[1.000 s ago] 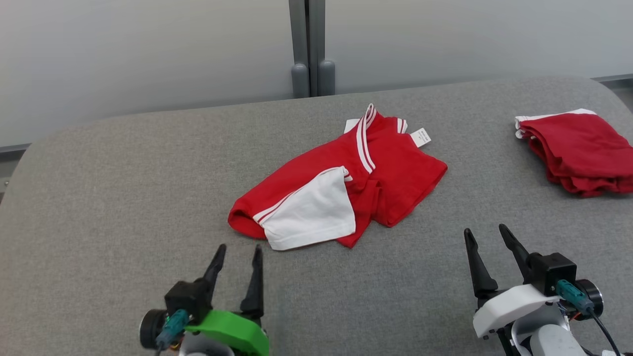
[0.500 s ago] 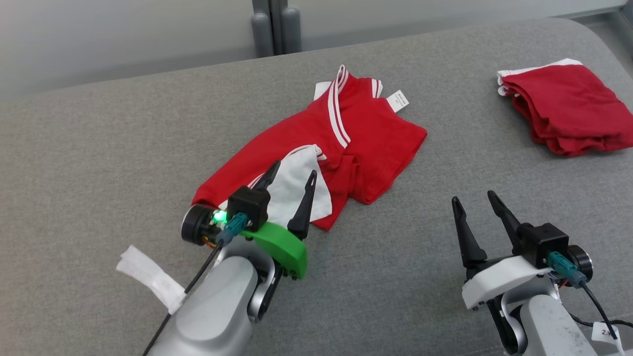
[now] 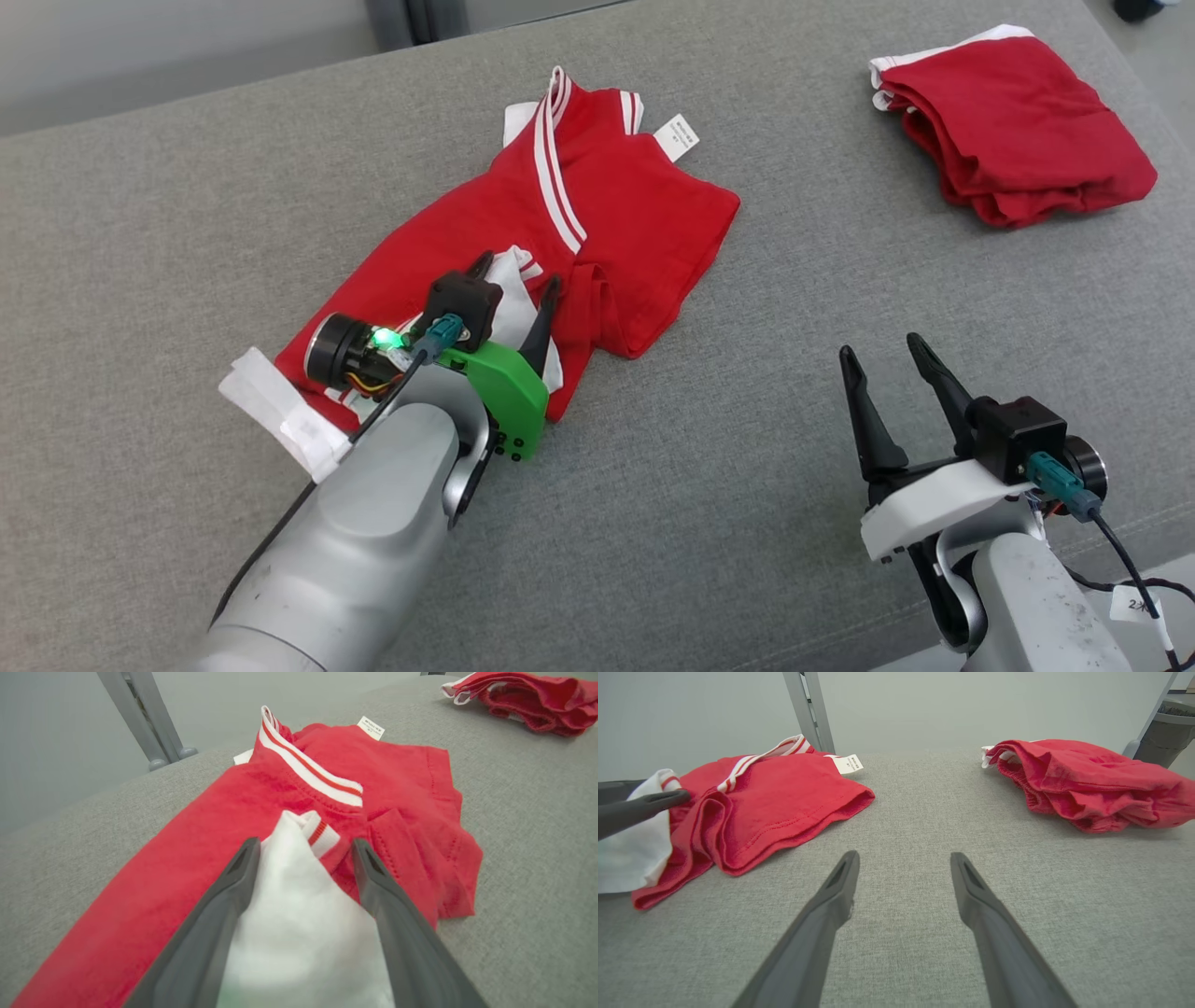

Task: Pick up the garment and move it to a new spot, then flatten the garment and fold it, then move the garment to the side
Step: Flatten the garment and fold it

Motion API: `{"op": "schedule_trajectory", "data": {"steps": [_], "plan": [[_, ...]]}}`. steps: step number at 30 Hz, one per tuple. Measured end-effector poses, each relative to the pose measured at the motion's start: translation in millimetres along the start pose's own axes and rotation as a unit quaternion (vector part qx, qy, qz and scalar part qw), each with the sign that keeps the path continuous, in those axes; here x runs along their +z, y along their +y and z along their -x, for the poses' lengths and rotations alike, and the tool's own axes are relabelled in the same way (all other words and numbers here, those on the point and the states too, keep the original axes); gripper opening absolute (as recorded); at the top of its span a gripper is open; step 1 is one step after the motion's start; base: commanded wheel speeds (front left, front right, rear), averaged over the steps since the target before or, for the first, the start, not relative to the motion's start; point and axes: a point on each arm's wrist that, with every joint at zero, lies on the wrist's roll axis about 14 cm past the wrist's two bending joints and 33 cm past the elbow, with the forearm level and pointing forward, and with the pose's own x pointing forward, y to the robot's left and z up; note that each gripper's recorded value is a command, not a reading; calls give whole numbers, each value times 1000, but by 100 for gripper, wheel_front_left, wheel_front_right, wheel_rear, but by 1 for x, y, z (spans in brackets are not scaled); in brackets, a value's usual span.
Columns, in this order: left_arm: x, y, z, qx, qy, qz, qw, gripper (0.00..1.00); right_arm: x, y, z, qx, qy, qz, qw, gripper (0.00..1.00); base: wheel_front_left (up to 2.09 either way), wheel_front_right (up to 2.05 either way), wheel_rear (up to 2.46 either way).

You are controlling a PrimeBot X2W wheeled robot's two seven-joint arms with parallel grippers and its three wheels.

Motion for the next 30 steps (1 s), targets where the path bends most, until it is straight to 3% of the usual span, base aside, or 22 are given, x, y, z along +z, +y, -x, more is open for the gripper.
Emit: {"op": "schedule_trajectory", "data": {"steps": [2, 6, 11, 17, 22, 30], "plan": [[-8, 1, -2, -5, 16, -3, 1000, 100, -2, -2, 0, -3, 4, 0, 1000, 100, 0, 0, 0], [-14, 3, -2, -6, 29, -6, 1000, 0, -4, -2, 0, -3, 6, -2, 1000, 100, 0, 0, 0], [-17, 8, 1, 1, 38, -15, 999, 0, -1, 4, -2, 5, 1, -4, 1000, 100, 0, 0, 0], [14, 11, -4, 11, -5, -1, 1000, 0, 3, 4, -4, 6, -4, -5, 1000, 100, 0, 0, 0], [79, 6, -7, 8, -94, 14, 995, 0, 6, 5, -3, 7, -9, -5, 1000, 100, 0, 0, 0], [167, 6, 17, 23, -215, 32, 976, 0, 16, 15, 2, 19, -22, -6, 1000, 100, 0, 0, 0]]}}
